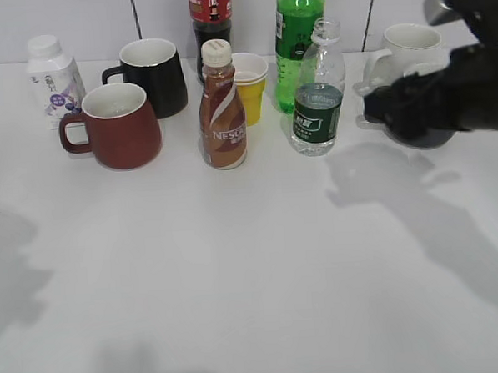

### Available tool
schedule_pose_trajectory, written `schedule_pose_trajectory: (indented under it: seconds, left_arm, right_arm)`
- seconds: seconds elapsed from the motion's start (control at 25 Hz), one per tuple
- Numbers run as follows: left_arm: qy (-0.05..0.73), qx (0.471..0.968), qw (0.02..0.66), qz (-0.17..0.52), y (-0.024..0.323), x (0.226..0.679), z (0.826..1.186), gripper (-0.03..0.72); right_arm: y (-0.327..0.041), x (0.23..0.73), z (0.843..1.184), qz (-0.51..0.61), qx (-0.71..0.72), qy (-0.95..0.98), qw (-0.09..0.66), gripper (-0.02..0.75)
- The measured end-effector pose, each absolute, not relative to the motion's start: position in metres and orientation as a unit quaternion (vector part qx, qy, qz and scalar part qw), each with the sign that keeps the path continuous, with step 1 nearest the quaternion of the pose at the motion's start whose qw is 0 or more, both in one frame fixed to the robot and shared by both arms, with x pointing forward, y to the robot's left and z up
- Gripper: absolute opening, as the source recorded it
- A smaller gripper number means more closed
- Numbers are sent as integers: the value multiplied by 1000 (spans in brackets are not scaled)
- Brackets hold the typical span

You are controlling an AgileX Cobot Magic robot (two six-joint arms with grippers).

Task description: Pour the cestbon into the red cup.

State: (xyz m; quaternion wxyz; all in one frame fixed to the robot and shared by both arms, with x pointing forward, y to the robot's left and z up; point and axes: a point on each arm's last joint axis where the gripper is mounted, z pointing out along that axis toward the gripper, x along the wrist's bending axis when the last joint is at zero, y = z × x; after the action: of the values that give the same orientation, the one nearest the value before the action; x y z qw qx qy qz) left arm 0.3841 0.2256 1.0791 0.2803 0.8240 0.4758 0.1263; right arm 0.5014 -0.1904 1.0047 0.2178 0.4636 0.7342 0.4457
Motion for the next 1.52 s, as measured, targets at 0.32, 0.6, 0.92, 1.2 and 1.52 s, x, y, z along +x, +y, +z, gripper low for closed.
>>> schedule_pose_trajectory:
  seconds: [0.32, 0.6, 0.92, 1.2, 1.52]
  left_arm:
    - [455, 830, 286, 150, 253, 325, 1101, 342]
    - [484, 807, 279, 192, 275, 296, 1106, 342]
    - [516, 792, 274, 179, 277, 294, 1095, 342]
    - [529, 806, 226, 137, 277, 291, 1054, 342]
    - [506, 770, 333, 202, 286, 269, 1061, 342]
  right_arm:
    - [-222, 474, 997, 352, 523, 724, 279, 554]
    - [-243, 455, 1013, 299, 597, 683, 295, 554]
    - [-229, 411, 1019, 249, 567, 778, 105, 554]
    - [-244, 353, 1055, 286, 512, 801, 118, 554]
    - [-266, 287, 1058, 357, 478, 783, 179, 554]
